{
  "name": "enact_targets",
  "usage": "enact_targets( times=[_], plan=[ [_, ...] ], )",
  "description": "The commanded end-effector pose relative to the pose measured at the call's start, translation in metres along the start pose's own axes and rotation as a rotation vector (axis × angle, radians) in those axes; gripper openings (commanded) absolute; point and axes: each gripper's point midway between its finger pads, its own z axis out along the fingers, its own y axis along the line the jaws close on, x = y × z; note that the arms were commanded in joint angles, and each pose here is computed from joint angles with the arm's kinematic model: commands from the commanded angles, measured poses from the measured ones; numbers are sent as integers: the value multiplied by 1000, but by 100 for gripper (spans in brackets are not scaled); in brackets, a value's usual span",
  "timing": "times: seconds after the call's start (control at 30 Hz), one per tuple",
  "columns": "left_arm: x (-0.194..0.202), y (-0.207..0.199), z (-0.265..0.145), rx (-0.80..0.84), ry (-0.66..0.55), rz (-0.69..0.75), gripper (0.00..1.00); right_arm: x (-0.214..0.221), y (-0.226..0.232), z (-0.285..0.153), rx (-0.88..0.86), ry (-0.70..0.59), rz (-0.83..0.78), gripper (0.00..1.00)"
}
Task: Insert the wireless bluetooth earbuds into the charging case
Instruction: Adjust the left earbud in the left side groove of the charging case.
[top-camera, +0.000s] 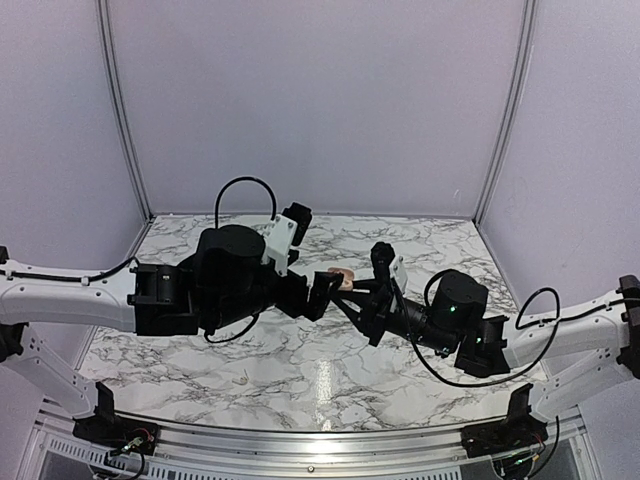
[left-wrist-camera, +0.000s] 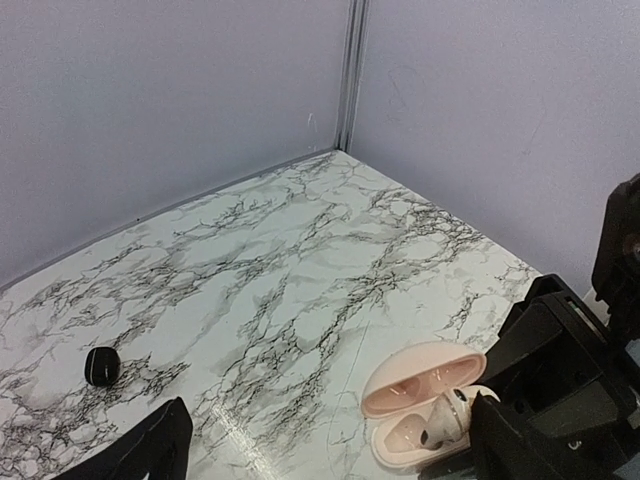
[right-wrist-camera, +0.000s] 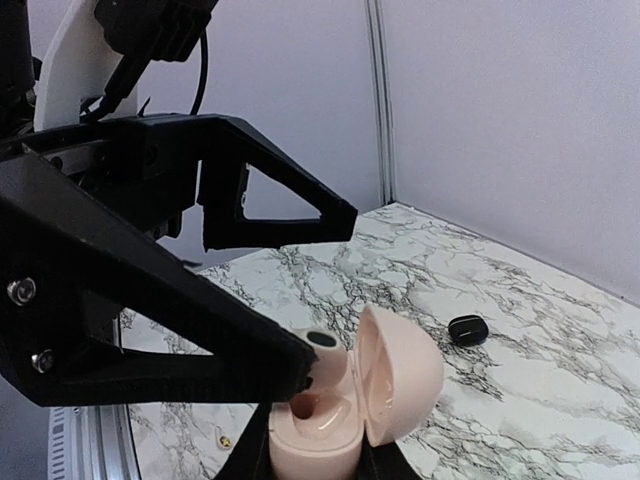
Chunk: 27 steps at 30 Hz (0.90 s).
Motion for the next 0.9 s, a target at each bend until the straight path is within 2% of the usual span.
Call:
enact_targets(
  times=[0.0,0.4,0.67,0.87],
  plan=[
    [3,9,-7,-7,10,-4,99,-22,2,-5,3,-66,-1,0],
    [11,16,-12,-15,22,-3,99,-33,4,-14,-7,-113,9,0],
    [9,36,-12,-79,20,-34,99,-32,8,-15,-31,-112,9,0],
    [10,31,-15,-28,23,-21,99,-29,4,-15,-12,-106,16,0]
  ],
)
